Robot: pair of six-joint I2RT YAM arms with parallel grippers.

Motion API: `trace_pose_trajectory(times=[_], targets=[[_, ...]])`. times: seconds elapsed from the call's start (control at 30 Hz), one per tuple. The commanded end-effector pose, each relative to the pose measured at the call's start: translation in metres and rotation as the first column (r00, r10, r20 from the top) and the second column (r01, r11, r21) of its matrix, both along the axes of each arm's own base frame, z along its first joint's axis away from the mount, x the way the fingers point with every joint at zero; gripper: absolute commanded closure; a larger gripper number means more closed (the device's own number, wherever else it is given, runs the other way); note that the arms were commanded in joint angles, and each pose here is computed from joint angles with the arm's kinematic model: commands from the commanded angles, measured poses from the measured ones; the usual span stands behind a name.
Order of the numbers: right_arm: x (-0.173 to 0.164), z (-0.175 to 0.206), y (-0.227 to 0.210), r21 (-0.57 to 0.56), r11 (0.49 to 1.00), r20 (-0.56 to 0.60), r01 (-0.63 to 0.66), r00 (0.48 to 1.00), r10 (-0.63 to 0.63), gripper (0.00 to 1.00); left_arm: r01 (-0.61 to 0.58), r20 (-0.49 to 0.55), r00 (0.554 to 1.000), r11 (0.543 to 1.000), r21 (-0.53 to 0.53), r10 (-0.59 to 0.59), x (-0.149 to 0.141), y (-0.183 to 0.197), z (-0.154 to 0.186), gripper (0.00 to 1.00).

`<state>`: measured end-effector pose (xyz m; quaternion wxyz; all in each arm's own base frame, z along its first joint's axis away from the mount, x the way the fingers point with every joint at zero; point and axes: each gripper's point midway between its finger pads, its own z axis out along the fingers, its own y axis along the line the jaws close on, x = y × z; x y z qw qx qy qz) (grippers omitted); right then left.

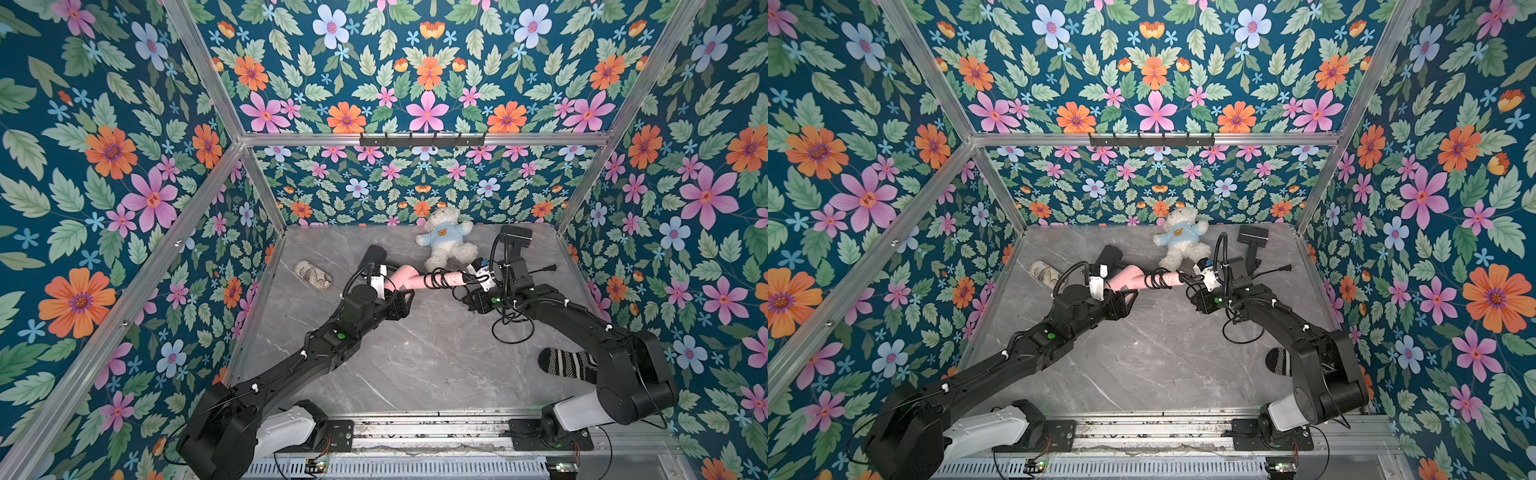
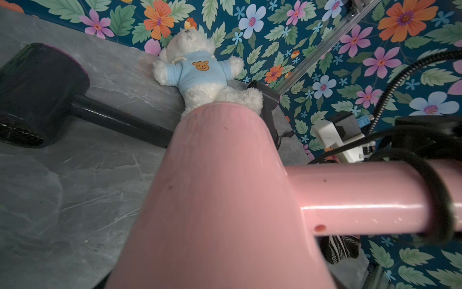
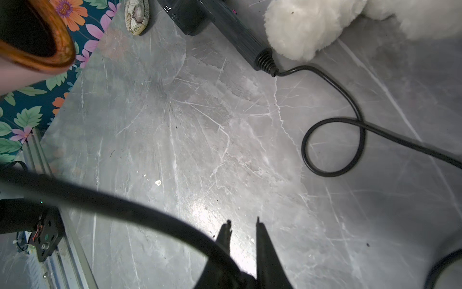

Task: Wrap the cord around the hair dryer
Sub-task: Wrap the power cord around the hair dryer.

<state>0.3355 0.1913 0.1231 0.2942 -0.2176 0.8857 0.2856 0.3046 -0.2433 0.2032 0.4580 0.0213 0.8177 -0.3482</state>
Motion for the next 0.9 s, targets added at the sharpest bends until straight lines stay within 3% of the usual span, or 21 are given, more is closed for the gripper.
trace_pose_trajectory(times=[0.0,0.23,0.37,0.63,0.87], targets=[[0.006,0.002,0.003,0.014,0.999,0.028,0.049,0.998,-0.050,1.00,-0.101,0.064,0.992,0.987,-0.122,0.110,0.020,0.004,0.029,1.00],[-0.003,-0.023,0.026,-0.065,0.997,-0.009,0.031,0.999,-0.032,1.00,-0.174,0.024,0.983,0.972,-0.156,0.179,0.039,0.000,0.021,1.00],[-0.010,-0.034,0.044,-0.143,0.990,-0.038,0.003,0.999,-0.009,1.00,-0.286,0.015,0.958,0.957,-0.053,0.287,0.049,0.010,0.005,1.00],[-0.041,-0.011,0.084,-0.206,0.975,-0.049,-0.079,0.996,0.070,1.00,-0.508,0.113,0.861,0.822,0.259,0.496,0.057,0.037,-0.023,1.00],[-0.053,0.020,0.095,-0.210,0.972,-0.029,-0.109,0.994,0.105,1.00,-0.569,0.186,0.817,0.710,0.415,0.546,0.058,0.046,-0.042,1.00]])
